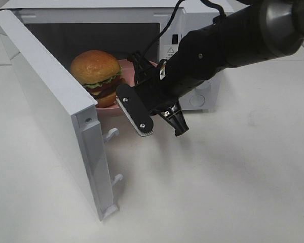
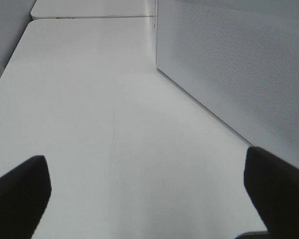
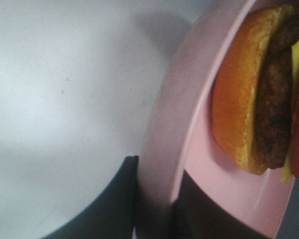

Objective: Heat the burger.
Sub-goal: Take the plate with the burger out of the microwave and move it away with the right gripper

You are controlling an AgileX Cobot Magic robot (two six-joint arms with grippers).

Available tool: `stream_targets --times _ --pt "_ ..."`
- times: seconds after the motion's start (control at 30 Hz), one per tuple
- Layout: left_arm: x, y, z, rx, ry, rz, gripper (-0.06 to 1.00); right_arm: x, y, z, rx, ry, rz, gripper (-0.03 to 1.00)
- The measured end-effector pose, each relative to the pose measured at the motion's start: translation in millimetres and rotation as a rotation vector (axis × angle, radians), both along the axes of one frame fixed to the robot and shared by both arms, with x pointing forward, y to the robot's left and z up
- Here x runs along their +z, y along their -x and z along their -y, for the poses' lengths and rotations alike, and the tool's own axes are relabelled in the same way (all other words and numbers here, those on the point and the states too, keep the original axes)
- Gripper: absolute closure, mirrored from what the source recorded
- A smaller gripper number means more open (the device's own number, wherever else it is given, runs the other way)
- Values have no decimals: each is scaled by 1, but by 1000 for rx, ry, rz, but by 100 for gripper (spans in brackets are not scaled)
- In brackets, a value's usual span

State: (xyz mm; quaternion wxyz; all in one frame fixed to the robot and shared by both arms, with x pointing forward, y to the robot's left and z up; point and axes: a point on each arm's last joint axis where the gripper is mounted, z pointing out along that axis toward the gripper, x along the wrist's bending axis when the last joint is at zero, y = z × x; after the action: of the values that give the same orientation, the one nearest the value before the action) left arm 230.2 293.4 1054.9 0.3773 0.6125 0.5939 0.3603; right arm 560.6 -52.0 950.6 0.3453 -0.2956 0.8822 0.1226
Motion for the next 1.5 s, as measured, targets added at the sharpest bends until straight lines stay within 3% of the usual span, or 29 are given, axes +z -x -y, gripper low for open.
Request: stream_targets --times 1.5 --pt "0 0 0 0 0 0 -3 24 77 61 -77 -108 25 81"
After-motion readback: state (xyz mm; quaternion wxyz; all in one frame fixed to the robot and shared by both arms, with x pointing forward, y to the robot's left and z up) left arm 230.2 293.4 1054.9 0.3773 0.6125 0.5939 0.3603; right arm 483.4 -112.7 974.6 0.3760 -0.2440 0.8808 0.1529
